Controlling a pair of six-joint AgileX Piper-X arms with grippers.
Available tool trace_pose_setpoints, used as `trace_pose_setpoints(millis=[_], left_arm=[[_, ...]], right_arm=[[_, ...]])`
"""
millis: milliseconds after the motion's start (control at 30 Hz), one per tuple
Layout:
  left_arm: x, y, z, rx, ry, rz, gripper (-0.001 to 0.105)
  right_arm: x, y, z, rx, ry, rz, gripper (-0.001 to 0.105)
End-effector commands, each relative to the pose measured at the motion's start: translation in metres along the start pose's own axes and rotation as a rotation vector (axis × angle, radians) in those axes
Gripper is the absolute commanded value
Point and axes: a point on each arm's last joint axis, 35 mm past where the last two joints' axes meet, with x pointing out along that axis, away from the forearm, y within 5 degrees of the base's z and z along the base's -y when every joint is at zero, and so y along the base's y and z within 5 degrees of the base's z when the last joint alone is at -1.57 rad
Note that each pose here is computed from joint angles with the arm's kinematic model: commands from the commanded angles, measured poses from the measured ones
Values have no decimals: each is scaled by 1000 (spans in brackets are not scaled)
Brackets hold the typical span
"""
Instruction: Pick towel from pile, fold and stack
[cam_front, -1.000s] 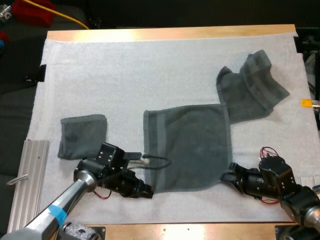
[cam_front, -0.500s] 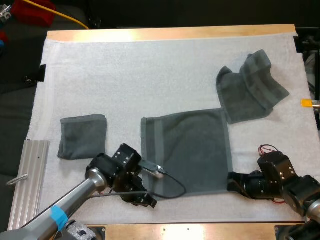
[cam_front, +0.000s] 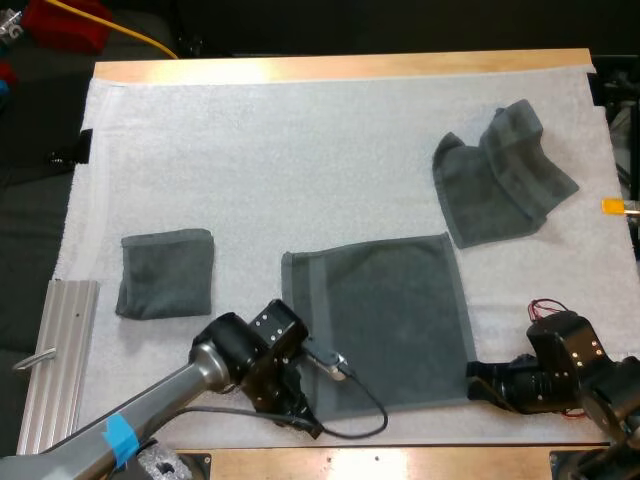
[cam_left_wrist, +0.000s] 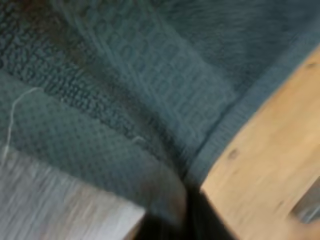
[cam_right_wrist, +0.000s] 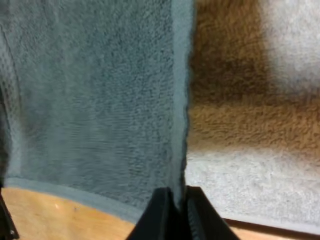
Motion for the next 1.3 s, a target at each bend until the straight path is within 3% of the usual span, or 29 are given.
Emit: trace_pose_setpoints(millis=[0,267,367,667,867,1133,1267], left_arm=[[-4,1,3,-19,-28,-62,0],[-30,32,21,-163,-196,-306,0],[-39,45,25,-201,-266,-349,0],[-55,76,36,-304,-432,-367,0],[-47,88,47,-334,-443,-383,0],[-41,97,63,-354,-487,-395,0],[-41,101,71,-361,-538,-357,0]], right_arm=[[-2,4,4,10,-26,16,1],[-4,19,27,118,-188,176,1],[-1,22,34,141,-212,202,1],[21,25,60,169,-252,245,1],[32,28,78,163,-336,279,1],[46,22,89,198,-403,224,1],[50,21,95,211,-467,201,1]])
